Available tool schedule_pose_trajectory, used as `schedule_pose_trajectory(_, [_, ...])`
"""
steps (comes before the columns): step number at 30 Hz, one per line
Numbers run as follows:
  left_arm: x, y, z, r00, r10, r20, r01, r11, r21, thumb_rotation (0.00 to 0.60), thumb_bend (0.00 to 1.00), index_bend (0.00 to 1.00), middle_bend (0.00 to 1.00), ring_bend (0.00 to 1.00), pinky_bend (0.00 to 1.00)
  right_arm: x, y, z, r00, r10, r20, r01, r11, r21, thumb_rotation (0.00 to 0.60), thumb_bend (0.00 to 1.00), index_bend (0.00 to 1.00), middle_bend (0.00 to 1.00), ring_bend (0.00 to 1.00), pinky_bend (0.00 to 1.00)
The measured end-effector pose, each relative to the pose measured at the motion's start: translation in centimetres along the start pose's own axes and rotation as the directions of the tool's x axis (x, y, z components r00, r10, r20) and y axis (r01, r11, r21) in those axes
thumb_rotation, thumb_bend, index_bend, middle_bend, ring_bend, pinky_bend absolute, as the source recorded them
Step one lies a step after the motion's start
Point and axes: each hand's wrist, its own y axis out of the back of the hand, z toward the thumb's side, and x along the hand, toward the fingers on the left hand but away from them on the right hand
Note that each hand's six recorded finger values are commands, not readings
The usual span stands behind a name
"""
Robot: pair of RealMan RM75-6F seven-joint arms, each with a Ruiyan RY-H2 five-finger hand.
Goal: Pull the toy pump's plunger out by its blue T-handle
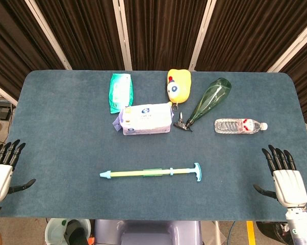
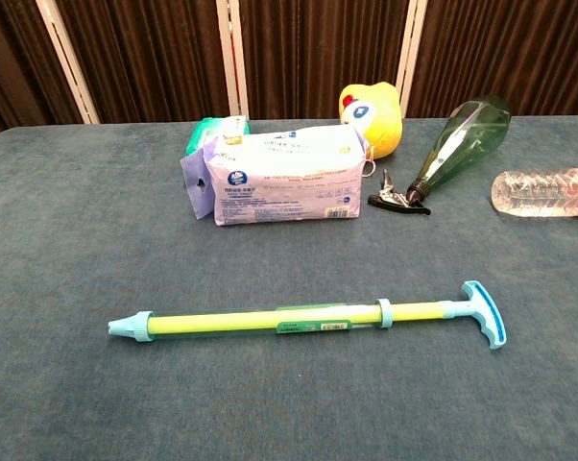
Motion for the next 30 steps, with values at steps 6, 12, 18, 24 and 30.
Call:
schedule_pose_trajectory(6, [0.0,0.0,0.4,1.0,0.009,0.017,-0.009,1.0,-0.005,0.6,0.09,0.07,0.04,0.0,0.0,-0.1,-0.2,0.0,1.0,0.01,0.0,-0.01,1.0,-0.004,0.6,0.02,0.0,0.0,0.0,0.0])
schedule_pose_trajectory(12, [-0.1,-0.3,2.0,0.996,0.041,0.08,-0.038,0.999,-0.03,0.6,0.13,0.22,0.07,0.0,0.0,-0.4,-0.8,0.5,0.999,0.031,-0.016,-0.031,0.999,-0.018,0.6,0.02,0.0,0.0,0.0,0.0])
schedule_pose_trajectory(18, [0.9,-2.0,4.9,0.988,0.058,0.144,-0.052,0.998,-0.041,0.6,0.23,0.39,0.08,0.0,0.0,-0.3,-1.6,0.9,0.997,0.067,-0.034,-0.067,0.998,-0.018,0.6,0.02,0.0,0.0,0.0,0.0])
schedule_pose_trajectory(24, [2.2,-4.3,9.3,0.969,0.051,0.243,-0.041,0.998,-0.048,0.6,0.23,0.41,0.1,0.0,0.0,-0.3,-1.4,0.9,0.997,0.068,-0.039,-0.07,0.997,-0.035,0.6,0.03,0.0,0.0,0.0,0.0])
schedule_pose_trajectory(30, [2.7,-6.9,14.2,0.944,0.059,0.325,-0.044,0.998,-0.054,0.6,0.23,0.41,0.1,0.0,0.0,-0.4,-1.1,0.6,0.997,0.07,-0.036,-0.072,0.996,-0.06,0.6,0.02,0.0,0.0,0.0,0.0])
